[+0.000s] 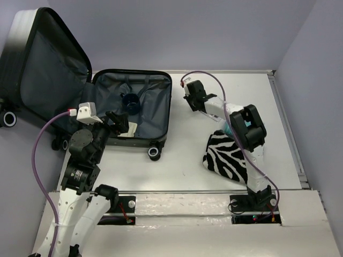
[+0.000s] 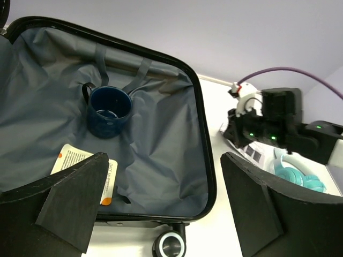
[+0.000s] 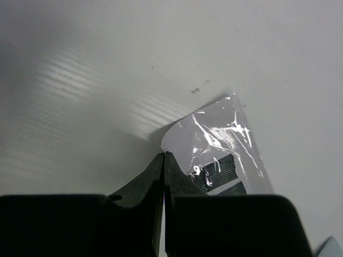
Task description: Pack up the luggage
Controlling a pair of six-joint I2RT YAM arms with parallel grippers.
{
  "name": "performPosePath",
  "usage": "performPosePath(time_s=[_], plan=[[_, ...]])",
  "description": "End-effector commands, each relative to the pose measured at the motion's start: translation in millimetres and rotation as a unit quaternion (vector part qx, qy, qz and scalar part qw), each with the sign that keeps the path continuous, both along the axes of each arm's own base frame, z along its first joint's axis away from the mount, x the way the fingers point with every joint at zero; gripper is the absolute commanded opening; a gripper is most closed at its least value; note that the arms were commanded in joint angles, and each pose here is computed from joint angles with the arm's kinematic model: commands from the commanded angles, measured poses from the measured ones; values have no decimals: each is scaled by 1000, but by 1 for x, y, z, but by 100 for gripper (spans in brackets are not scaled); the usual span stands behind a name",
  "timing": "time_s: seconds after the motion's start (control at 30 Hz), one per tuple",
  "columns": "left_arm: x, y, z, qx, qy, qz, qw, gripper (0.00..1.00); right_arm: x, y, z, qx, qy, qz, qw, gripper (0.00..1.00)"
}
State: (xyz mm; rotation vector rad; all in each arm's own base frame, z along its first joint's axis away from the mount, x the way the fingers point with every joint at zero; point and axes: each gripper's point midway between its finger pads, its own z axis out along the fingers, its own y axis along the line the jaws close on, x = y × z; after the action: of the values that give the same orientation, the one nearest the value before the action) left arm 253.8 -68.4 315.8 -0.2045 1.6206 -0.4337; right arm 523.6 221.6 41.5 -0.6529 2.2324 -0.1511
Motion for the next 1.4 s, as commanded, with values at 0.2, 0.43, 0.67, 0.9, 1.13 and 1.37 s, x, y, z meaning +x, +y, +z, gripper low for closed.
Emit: performPosePath(time_s=[0.2,0.43,0.67,0.9,1.13,1.37], plan=[[-2,2,15,5,-35,2,999,96,-26,21,188,181,-164,-3,970,7],[-2,3,15,4,-35,4,999,96,-51,93,278,273,-202,76,937,7],[-4,5,16,3,-38,10,999,96,-98,250,315,357,-177,198,896,7],[-10,9,21,-1,-47,16,999,97,-113,288,268,314,-138,192,919,85],[-22,4,30,-5,-67,0,998,98,-108,92,203,275,-97,-55,955,81],[-36,-5,41,-10,-88,-26,996,99,-171,-187,136,218,-100,-398,886,82]])
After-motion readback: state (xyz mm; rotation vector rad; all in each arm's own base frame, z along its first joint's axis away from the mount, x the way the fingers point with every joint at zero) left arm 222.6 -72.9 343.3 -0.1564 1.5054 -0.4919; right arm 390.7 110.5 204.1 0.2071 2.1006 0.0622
